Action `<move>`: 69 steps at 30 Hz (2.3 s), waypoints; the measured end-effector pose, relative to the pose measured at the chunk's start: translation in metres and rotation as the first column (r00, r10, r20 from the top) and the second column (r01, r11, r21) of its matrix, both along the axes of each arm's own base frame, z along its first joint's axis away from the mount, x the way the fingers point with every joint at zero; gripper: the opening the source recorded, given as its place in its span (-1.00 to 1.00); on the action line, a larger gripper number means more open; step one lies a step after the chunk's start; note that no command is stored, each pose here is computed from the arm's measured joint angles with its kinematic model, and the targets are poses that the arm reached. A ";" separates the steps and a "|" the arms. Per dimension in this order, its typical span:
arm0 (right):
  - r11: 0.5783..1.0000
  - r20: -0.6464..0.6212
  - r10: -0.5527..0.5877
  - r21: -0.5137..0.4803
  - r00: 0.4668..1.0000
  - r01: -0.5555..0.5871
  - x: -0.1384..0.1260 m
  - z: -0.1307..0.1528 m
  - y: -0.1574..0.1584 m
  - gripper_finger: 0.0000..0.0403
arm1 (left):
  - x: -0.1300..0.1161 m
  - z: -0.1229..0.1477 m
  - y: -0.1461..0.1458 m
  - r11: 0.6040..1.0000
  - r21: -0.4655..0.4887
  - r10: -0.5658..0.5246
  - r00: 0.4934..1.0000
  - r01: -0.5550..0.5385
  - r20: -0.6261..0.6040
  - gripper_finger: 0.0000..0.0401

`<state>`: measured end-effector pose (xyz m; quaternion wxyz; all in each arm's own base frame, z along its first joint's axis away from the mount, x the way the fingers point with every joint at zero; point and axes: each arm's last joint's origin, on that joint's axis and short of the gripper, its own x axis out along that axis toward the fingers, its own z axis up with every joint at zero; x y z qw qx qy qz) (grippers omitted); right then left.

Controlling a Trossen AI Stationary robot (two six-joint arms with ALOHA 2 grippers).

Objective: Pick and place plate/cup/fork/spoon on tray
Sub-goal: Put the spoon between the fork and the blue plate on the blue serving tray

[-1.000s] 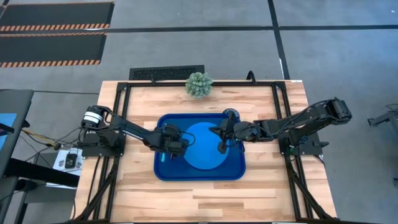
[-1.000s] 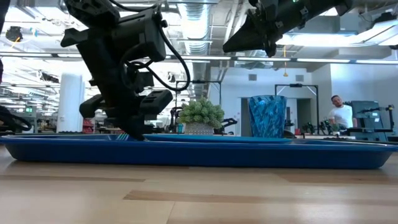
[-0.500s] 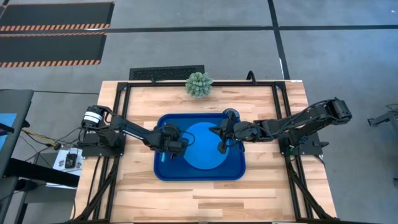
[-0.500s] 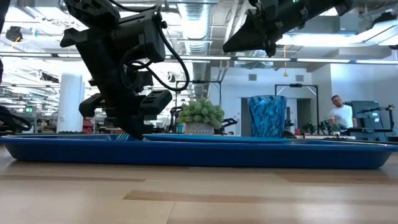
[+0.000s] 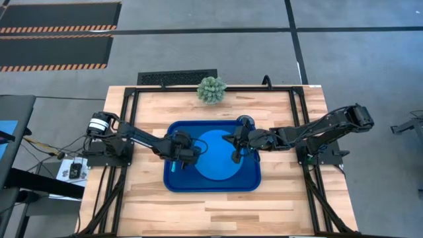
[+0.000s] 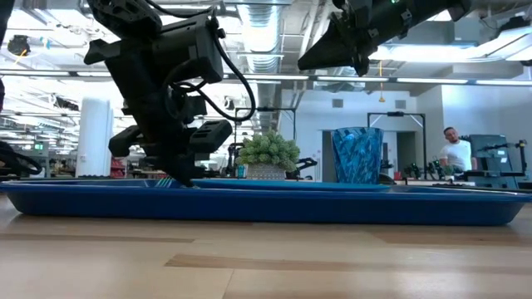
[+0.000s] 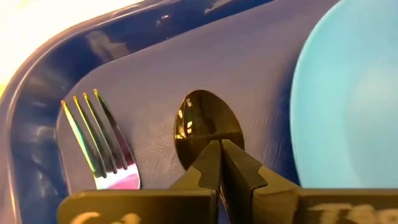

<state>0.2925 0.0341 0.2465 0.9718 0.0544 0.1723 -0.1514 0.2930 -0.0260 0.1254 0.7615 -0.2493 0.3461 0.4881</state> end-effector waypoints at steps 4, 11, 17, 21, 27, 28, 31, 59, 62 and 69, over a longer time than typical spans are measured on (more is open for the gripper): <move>1.000 0.000 0.001 0.000 1.000 -0.001 0.000 0.000 0.000 -0.97 | 0.000 0.000 -0.005 0.998 0.009 -0.060 0.998 0.060 -0.032 -1.00; 1.000 -0.001 0.001 -0.001 1.000 -0.001 0.000 0.000 0.000 -0.97 | -0.003 0.000 -0.018 0.993 -0.011 -0.119 0.992 0.118 -0.049 -1.00; 1.000 -0.001 0.001 0.000 1.000 -0.001 0.000 0.000 0.000 -0.97 | -0.003 -0.001 -0.021 0.987 -0.089 -0.141 0.989 0.137 -0.044 -1.00; 1.000 -0.001 0.001 0.000 1.000 -0.001 0.000 0.000 0.000 -0.97 | -0.002 -0.001 -0.016 0.989 -0.107 -0.110 0.993 0.105 -0.036 -1.00; 1.000 -0.001 0.003 0.001 1.000 -0.003 0.000 0.000 0.000 -0.97 | -0.001 -0.001 -0.010 0.991 -0.107 -0.086 0.996 0.081 -0.035 -1.00; 1.000 -0.001 0.004 0.001 1.000 -0.004 0.000 0.000 0.000 -0.97 | -0.001 -0.001 -0.010 0.991 -0.104 -0.083 0.996 0.079 -0.034 -1.00; 1.000 -0.001 0.003 0.001 1.000 -0.003 0.000 0.000 0.000 -0.97 | -0.001 -0.001 -0.009 0.993 -0.098 -0.072 0.997 0.068 -0.032 -1.00; 1.000 -0.001 0.006 0.002 1.000 -0.006 0.000 0.000 0.000 -0.97 | -0.001 0.000 -0.003 0.998 -0.058 -0.036 0.999 0.034 -0.029 -1.00; 1.000 -0.001 0.006 0.002 1.000 -0.006 0.000 0.000 0.000 -0.97 | -0.002 -0.001 -0.003 0.998 -0.056 -0.036 0.999 0.034 -0.033 -1.00; 1.000 -0.001 0.006 0.002 1.000 -0.006 0.000 0.000 0.000 -0.97 | -0.004 -0.001 -0.002 0.999 -0.049 -0.013 0.999 0.011 -0.048 -1.00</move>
